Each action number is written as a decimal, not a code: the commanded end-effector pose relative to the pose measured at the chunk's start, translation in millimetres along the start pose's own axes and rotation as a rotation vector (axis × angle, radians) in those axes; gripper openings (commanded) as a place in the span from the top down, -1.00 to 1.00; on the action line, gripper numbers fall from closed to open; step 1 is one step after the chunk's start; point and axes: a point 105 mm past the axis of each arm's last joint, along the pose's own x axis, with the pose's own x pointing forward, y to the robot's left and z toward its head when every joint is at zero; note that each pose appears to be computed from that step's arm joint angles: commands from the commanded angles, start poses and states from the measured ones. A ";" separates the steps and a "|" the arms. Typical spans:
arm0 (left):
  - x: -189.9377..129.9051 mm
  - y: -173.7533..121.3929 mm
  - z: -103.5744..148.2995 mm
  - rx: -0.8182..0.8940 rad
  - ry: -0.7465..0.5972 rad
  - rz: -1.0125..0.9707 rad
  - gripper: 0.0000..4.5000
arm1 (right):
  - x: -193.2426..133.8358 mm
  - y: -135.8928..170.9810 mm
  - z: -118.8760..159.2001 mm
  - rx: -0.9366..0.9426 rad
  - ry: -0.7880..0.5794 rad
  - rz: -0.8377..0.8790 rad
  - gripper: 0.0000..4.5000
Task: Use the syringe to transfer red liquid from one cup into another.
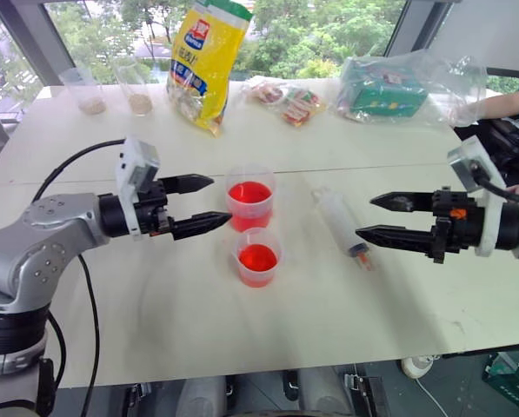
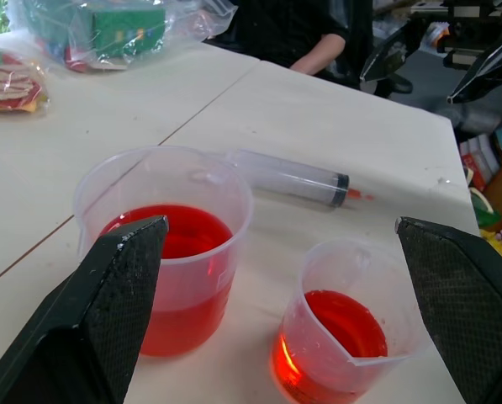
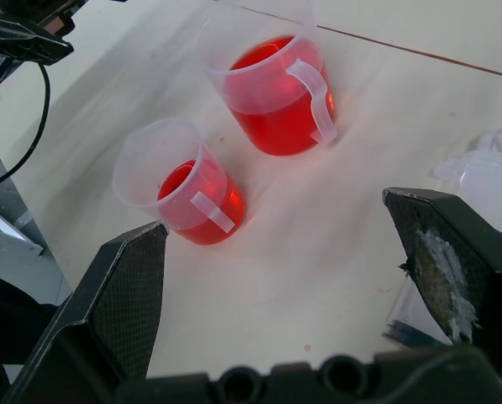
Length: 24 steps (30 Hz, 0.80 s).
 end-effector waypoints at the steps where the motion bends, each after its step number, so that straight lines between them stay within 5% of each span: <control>1: -0.2 -2.1 9.3 0.038 -0.030 -0.001 -1.00 | -3.4 1.3 10.3 -0.041 -0.026 -0.007 -0.98; 16: -0.5 -3.5 11.2 0.040 -0.040 -0.011 -1.00 | -1.5 -10.5 5.1 -0.019 0.008 -0.062 -0.98; 24: 4.1 -4.4 10.9 0.042 -0.054 -0.023 -1.00 | 14.3 -49.4 -4.5 0.052 0.133 -0.246 -0.98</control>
